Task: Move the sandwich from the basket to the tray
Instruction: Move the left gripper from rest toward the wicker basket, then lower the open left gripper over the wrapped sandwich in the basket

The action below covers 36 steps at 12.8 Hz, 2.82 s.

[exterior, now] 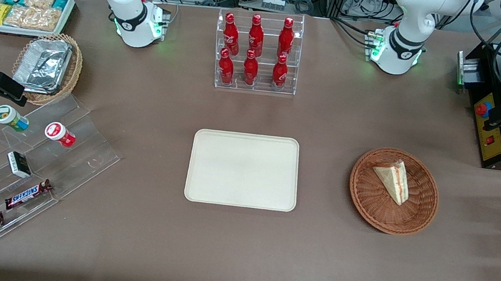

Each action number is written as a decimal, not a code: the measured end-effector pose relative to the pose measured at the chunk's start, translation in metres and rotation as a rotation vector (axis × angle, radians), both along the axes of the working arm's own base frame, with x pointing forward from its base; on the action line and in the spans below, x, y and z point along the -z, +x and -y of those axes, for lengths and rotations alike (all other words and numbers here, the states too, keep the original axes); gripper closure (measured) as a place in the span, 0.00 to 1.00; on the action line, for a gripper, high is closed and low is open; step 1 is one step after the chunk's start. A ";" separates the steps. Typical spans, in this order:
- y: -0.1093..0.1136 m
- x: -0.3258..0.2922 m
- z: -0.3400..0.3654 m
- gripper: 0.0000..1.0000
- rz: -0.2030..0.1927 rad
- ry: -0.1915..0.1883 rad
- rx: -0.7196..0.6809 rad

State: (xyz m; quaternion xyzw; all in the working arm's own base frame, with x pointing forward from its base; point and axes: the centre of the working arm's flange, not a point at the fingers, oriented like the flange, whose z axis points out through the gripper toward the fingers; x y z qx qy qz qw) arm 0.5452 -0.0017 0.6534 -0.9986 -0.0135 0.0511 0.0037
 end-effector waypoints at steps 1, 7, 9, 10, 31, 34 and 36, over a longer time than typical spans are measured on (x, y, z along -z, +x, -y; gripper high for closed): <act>0.000 0.000 0.000 0.00 0.000 0.000 0.001; 0.004 0.022 0.000 0.00 -0.046 -0.003 0.011; 0.007 0.050 -0.001 0.00 -0.083 0.001 -0.015; 0.009 0.063 0.000 0.00 -0.083 0.006 -0.052; -0.010 0.326 0.032 0.00 0.108 0.020 -0.545; -0.011 0.348 0.035 0.00 0.100 0.021 -0.544; -0.012 0.358 0.039 0.00 0.085 0.026 -0.540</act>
